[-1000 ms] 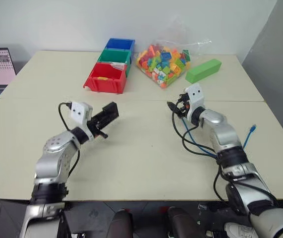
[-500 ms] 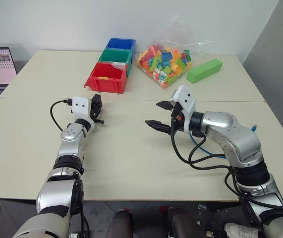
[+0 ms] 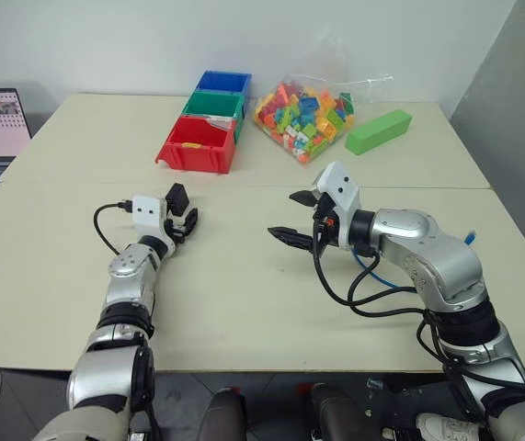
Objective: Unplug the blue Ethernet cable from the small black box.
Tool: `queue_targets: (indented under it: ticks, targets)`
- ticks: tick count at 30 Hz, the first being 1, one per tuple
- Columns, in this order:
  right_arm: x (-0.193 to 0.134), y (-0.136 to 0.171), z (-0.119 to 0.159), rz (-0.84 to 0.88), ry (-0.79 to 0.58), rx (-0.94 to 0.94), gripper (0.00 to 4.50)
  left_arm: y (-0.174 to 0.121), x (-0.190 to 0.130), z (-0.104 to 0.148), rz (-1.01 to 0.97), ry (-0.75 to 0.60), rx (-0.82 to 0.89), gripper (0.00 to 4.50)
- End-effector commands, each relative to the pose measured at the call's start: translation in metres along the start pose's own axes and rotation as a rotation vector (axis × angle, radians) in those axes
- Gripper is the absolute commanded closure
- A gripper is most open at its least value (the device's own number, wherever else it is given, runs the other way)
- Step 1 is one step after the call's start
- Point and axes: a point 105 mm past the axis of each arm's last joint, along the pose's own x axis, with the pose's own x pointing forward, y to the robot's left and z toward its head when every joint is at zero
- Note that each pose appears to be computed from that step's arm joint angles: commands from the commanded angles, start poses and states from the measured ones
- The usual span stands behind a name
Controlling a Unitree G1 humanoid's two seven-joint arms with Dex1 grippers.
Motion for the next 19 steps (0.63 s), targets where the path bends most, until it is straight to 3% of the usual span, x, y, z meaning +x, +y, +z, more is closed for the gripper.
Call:
queue_targets:
  ticks: [1,4,7,13,19]
  targets:
    - [-0.007,-0.003,-0.004,-0.045,-0.014,-0.006,0.19,0.001,-0.028,0.002,-0.054,0.062,0.035,1.12]
    - [-0.024,-0.011,-0.024,-0.091,0.003,0.03,0.19,0.005,-0.073,0.02,-0.14,0.115,0.133,1.12]
    - [-0.041,-0.014,-0.027,-0.074,-0.002,0.04,0.19,0.009,-0.092,0.037,-0.189,0.152,0.166,1.12]
    - [-0.071,-0.021,-0.021,0.0,-0.007,0.062,0.19,0.022,-0.111,0.075,-0.252,0.17,0.192,1.12]
    - [-0.08,-0.031,-0.02,-0.005,0.011,0.058,0.19,0.025,-0.112,0.097,-0.275,0.141,0.214,1.12]
